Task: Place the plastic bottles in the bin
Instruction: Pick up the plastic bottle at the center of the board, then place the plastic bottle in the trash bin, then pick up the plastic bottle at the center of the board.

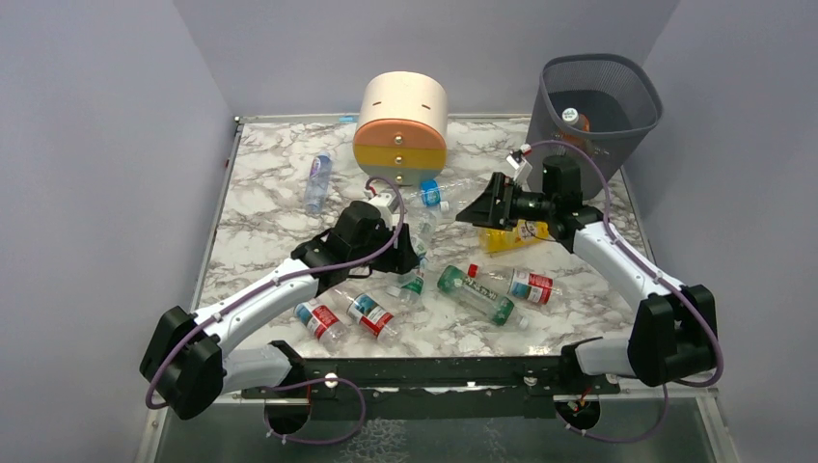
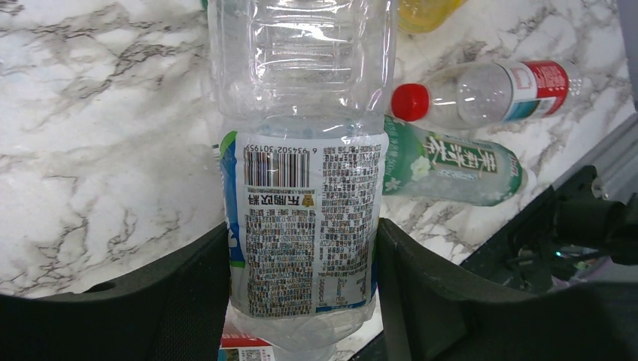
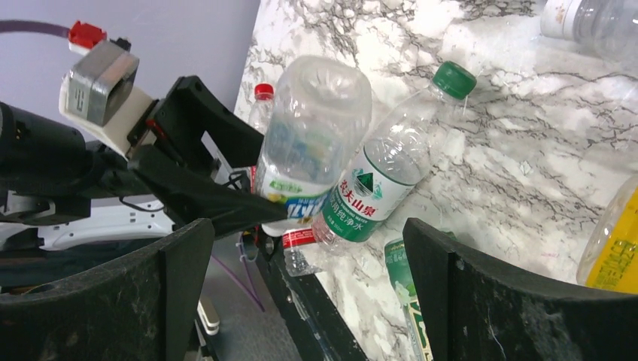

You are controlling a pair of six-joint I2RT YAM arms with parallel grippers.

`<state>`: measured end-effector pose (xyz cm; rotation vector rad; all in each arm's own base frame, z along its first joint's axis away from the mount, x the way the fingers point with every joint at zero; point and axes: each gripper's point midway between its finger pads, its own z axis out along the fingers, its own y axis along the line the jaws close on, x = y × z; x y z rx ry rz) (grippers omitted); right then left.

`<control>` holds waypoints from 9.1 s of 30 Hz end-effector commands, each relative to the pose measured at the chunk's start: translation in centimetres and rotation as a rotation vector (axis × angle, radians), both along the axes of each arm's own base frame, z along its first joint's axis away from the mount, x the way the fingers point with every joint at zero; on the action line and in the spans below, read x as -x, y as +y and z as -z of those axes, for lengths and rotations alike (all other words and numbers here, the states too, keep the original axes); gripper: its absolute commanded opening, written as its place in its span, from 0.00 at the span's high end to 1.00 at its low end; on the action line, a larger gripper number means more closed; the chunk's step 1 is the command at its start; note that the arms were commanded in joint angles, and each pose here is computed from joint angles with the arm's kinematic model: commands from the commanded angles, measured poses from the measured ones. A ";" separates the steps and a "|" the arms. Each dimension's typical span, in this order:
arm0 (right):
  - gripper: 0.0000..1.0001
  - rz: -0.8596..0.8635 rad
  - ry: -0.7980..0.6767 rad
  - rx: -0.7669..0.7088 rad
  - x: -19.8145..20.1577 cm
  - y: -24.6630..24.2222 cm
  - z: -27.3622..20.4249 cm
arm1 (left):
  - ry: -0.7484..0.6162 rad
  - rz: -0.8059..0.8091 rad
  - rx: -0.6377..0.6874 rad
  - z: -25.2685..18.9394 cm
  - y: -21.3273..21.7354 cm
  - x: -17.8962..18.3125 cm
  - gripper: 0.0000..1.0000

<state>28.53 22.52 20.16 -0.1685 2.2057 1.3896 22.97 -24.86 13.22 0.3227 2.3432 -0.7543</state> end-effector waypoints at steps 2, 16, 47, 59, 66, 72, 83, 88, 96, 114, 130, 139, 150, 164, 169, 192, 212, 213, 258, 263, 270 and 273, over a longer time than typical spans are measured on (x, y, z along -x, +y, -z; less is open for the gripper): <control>0.00 -0.008 -0.054 -0.030 -1.7 1.1 -2.1 | -0.035 0.117 0.115 -3.1 -2.5 0.9 0.44; 0.00 -0.051 0.032 -0.003 -2.5 3.8 0.9 | -0.082 0.176 0.148 -5.2 -5.2 1.3 0.44; 0.34 -0.104 0.075 -0.010 -0.4 4.7 2.2 | -0.164 0.165 0.073 -4.7 -6.4 0.8 0.41; 0.48 -0.087 0.031 0.005 -1.1 4.6 0.6 | -0.183 0.148 0.118 -7.5 -5.4 1.7 0.01; 0.48 -0.078 0.005 0.030 -1.1 4.3 0.0 | -0.206 0.120 0.165 -9.8 -3.7 3.0 0.01; 0.49 -0.075 -0.003 0.056 -0.8 3.9 0.2 | -0.218 0.090 0.222 -10.7 -2.0 4.4 0.01; 0.49 -0.030 -0.068 0.120 -1.8 3.0 -1.4 | -0.252 0.075 0.258 -12.2 -1.1 4.9 0.01; 0.49 0.036 -0.150 0.181 -4.4 1.5 -4.3 | -0.286 0.055 0.272 -13.8 -0.4 4.9 0.01; 0.49 0.258 -0.262 0.156 -10.5 -6.2 -11.7 | -0.336 0.047 0.291 -16.5 0.1 4.9 0.01; 0.49 0.783 -0.539 0.147 -17.0 -21.0 -27.4 | -0.311 0.062 0.285 -15.4 0.0 5.2 0.01; 0.49 1.112 -0.553 0.384 -17.8 -29.7 -27.5 | -0.301 0.071 0.253 -14.6 -0.4 4.8 0.01; 0.49 1.186 -0.515 0.452 -17.9 -31.7 -26.0 | -0.301 0.079 0.247 -14.6 -0.8 4.6 0.01; 0.30 1.140 -0.415 0.474 -21.1 -32.0 -21.4 | -0.298 0.080 0.247 -14.4 -0.8 4.6 0.01; 0.00 1.056 -0.490 0.380 -20.1 -29.6 -24.9 | -0.288 0.070 0.247 -14.0 -0.8 4.5 0.01; 0.00 0.944 -0.572 0.266 -17.5 -26.2 -27.8 | -0.280 0.073 0.242 -13.8 -1.0 4.4 0.01; 0.00 0.454 -0.524 -0.022 -7.3 -13.7 -23.8 | -0.241 0.014 0.231 -11.9 -0.5 4.1 0.01; 0.00 0.091 -0.384 0.036 -1.7 1.9 -14.0 | -0.116 -0.036 0.087 -6.5 -0.7 3.1 0.01; 0.00 0.082 -0.367 0.038 -1.6 2.0 -13.4 | -0.100 -0.038 0.070 -5.9 -0.6 3.1 0.01; 0.00 0.016 -0.169 0.126 -1.3 2.3 -4.1 | 0.171 0.036 -0.146 8.0 -2.1 5.3 0.17; 0.00 0.013 -0.168 0.126 -1.3 2.3 -4.0 | 0.172 0.036 -0.166 8.5 -2.0 5.4 0.30; 0.00 0.014 -0.161 0.132 -1.1 2.2 -3.5 | 0.180 0.028 -0.190 9.2 -1.7 5.6 0.49; 0.00 0.016 -0.157 0.138 -1.0 2.1 -3.2 | 0.172 0.027 -0.176 8.5 -1.8 5.6 0.50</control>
